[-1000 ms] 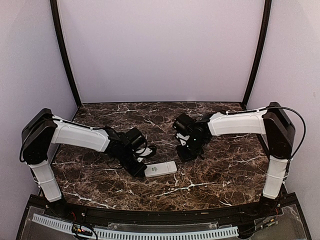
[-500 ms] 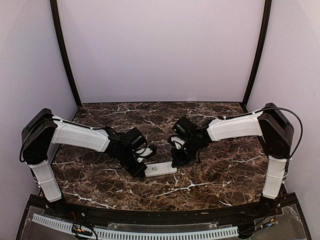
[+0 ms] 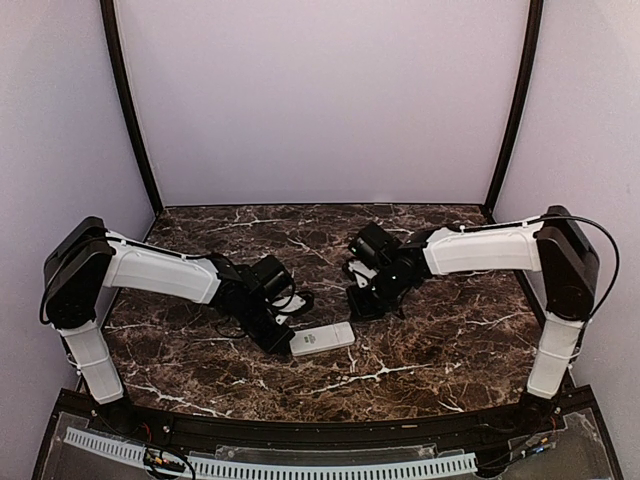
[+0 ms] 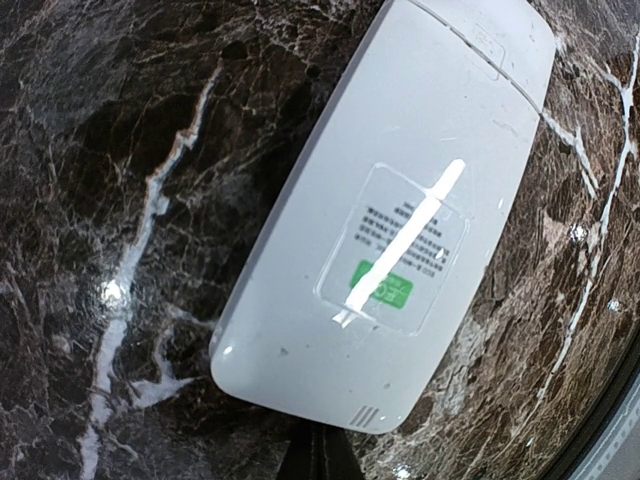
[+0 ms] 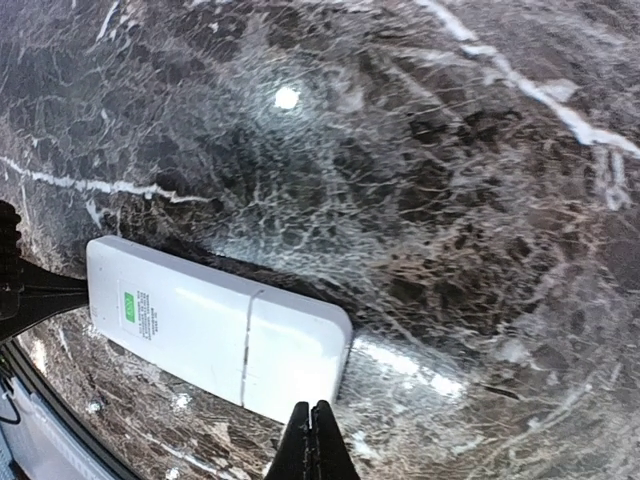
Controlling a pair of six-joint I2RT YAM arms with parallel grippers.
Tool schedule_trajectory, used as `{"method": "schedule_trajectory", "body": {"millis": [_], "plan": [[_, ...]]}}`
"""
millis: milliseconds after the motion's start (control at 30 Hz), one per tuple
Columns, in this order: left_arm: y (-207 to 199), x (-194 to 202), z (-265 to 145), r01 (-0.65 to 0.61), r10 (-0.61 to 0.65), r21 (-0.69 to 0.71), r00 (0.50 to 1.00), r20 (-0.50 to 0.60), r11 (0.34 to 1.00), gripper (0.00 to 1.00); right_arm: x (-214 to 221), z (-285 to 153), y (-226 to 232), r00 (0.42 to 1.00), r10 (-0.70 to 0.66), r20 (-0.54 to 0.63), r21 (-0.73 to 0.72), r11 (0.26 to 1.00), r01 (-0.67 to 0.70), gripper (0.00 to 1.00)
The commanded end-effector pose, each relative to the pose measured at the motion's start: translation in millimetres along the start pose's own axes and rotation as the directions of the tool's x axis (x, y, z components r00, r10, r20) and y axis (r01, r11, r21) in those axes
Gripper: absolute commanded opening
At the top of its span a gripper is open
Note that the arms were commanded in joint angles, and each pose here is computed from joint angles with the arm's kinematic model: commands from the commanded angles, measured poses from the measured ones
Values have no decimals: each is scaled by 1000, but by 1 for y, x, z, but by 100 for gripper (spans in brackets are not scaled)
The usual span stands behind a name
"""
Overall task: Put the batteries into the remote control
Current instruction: Press the battery cover on the remote control without the battery cover.
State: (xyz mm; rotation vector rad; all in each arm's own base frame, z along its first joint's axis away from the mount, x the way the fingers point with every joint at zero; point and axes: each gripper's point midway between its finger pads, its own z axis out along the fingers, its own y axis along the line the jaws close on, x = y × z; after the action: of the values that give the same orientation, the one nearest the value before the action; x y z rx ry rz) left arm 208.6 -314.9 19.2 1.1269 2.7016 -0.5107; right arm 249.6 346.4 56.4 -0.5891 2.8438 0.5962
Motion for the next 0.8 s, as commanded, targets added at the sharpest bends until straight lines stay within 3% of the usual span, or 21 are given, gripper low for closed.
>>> {"method": "schedule_trajectory", "body": {"millis": [0,267,433,767], "plan": [[1,6,5,-18,17,-10,1000,-22,1000,0,0,-11,-34,999,45,27,185,981,-49,0],[1,5,5,-21,21,-8,1000,-19,1000,0,20,18,-55,998,9,-62,344,939,12,0],[1,6,6,-20,19,-9,1000,-19,1000,0,32,40,-38,993,-13,-120,316,948,51,0],[1,6,6,-28,28,-10,1000,-13,1000,0,30,43,-26,993,-29,-117,287,956,62,0]]}}
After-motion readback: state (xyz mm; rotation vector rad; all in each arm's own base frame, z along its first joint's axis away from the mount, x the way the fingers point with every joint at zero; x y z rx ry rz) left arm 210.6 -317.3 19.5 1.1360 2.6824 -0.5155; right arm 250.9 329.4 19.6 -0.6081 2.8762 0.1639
